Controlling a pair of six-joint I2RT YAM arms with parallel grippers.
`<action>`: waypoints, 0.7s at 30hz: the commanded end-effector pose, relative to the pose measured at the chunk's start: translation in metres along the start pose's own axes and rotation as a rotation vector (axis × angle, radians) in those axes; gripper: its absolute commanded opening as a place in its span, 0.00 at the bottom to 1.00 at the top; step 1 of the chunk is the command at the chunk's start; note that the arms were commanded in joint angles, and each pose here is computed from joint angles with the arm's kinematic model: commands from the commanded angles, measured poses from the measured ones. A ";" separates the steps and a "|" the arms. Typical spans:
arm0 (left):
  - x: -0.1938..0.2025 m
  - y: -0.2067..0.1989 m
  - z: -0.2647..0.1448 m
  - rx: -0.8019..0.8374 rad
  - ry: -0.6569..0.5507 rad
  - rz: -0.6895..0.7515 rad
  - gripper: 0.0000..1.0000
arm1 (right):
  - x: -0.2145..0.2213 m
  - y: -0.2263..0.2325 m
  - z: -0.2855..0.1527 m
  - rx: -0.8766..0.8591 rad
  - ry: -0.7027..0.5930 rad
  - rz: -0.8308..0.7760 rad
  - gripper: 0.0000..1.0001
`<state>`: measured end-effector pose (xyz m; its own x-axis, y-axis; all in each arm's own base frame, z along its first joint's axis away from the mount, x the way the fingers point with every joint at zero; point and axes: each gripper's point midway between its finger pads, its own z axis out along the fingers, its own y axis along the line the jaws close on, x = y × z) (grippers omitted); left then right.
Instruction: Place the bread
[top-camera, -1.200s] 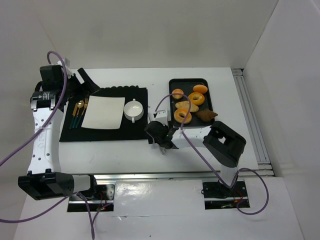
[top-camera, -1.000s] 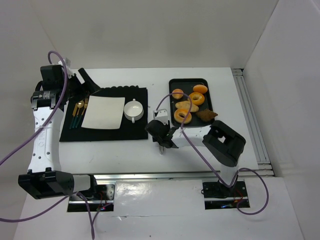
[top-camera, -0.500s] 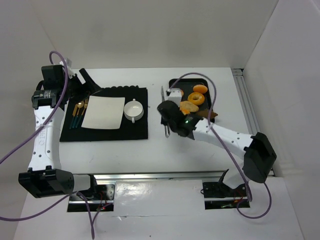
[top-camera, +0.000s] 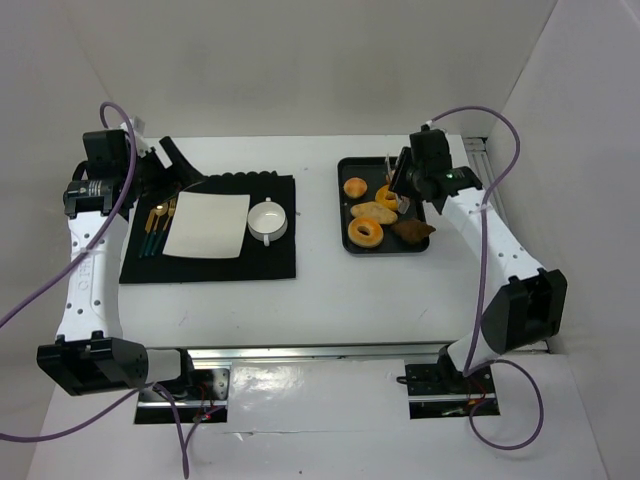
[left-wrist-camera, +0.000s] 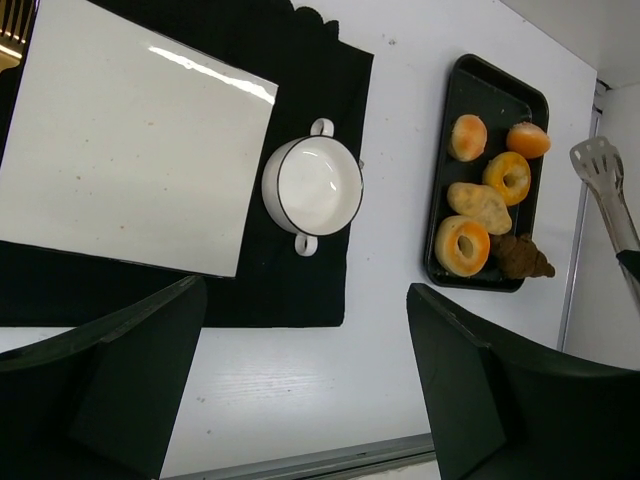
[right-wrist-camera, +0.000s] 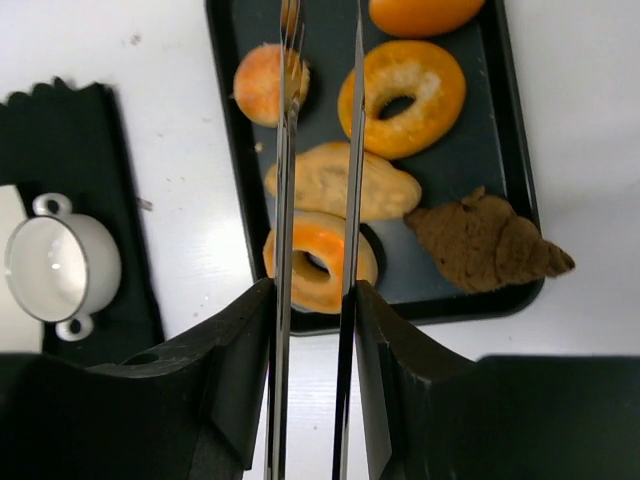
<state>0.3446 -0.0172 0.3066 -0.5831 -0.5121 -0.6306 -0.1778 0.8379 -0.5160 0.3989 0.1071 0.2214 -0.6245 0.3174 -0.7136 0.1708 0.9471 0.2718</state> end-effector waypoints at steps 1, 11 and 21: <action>-0.005 -0.004 0.001 0.028 -0.012 0.016 0.94 | -0.008 0.007 -0.001 -0.081 0.056 -0.009 0.45; -0.005 -0.001 0.004 0.016 -0.008 0.023 0.94 | 0.007 0.000 0.023 -0.116 0.182 0.031 0.47; -0.004 0.001 0.009 0.013 0.000 0.020 0.94 | 0.027 -0.008 0.039 -0.041 0.219 0.056 0.49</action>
<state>0.3493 -0.0172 0.2983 -0.6011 -0.5137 -0.6122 -0.1873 0.8353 -0.5170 0.4111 0.1085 0.1746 -0.7715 0.3396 -0.5380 0.1576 0.9213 0.3556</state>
